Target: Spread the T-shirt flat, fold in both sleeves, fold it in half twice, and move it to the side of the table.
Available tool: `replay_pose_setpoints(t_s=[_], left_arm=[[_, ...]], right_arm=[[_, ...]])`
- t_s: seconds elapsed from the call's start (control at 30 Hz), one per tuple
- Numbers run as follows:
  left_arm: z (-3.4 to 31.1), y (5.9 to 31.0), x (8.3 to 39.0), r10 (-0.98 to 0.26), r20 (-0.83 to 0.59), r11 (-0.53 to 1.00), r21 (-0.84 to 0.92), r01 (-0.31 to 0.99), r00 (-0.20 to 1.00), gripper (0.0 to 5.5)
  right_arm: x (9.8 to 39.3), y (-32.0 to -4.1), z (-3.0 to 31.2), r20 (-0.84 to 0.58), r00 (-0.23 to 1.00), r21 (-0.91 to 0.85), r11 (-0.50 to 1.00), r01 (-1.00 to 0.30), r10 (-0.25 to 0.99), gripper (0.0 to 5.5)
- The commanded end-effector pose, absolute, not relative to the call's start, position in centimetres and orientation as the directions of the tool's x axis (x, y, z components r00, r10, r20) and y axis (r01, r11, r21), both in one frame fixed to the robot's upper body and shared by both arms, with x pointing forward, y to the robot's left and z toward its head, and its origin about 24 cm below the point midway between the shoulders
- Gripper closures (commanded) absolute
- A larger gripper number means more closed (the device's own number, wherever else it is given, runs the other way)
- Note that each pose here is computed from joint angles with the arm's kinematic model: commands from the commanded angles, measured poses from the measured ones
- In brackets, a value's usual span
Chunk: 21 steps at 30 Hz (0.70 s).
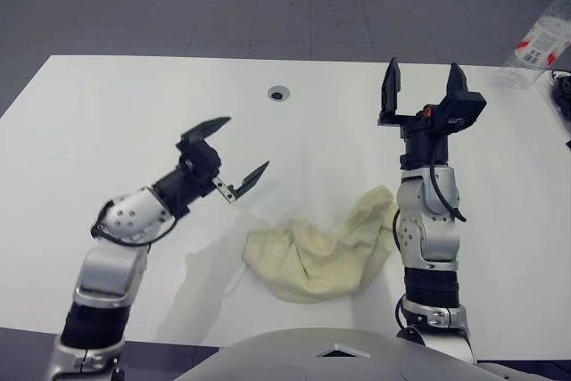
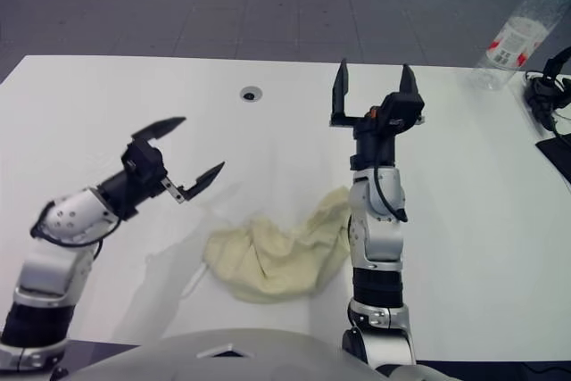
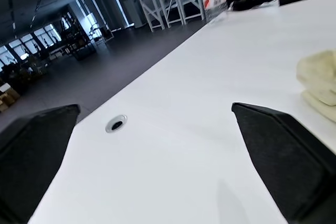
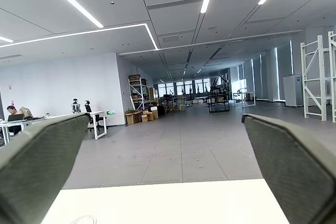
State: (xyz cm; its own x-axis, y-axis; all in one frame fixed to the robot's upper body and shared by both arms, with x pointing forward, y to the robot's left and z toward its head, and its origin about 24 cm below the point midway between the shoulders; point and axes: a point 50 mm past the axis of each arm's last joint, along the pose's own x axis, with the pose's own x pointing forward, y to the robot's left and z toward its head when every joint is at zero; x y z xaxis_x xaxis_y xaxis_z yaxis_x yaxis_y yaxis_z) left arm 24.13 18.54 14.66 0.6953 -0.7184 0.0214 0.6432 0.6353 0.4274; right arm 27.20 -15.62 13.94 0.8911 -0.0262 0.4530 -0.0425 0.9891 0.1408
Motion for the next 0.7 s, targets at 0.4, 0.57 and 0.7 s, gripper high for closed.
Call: replay_pose_setpoints(t_s=[0.4,0.57,0.7], left_arm=[[8.8,13.4,23.5,-0.965,-0.216,-0.119,-0.14,0.983,-0.148,0.14],[7.4,12.2,24.3,-0.949,-0.285,-0.082,-0.198,0.977,-0.137,0.14],[7.2,11.9,24.2,-0.945,-0.291,-0.088,-0.209,0.974,-0.148,0.14]], right_arm=[[27.9,-15.1,13.7,0.444,0.896,0.106,0.991,-0.08,0.024,0.14],[28.1,-14.8,13.5,0.443,0.896,0.092,0.992,-0.085,0.035,0.14],[28.1,-14.4,13.5,0.446,0.894,0.082,0.992,-0.095,0.049,0.14]])
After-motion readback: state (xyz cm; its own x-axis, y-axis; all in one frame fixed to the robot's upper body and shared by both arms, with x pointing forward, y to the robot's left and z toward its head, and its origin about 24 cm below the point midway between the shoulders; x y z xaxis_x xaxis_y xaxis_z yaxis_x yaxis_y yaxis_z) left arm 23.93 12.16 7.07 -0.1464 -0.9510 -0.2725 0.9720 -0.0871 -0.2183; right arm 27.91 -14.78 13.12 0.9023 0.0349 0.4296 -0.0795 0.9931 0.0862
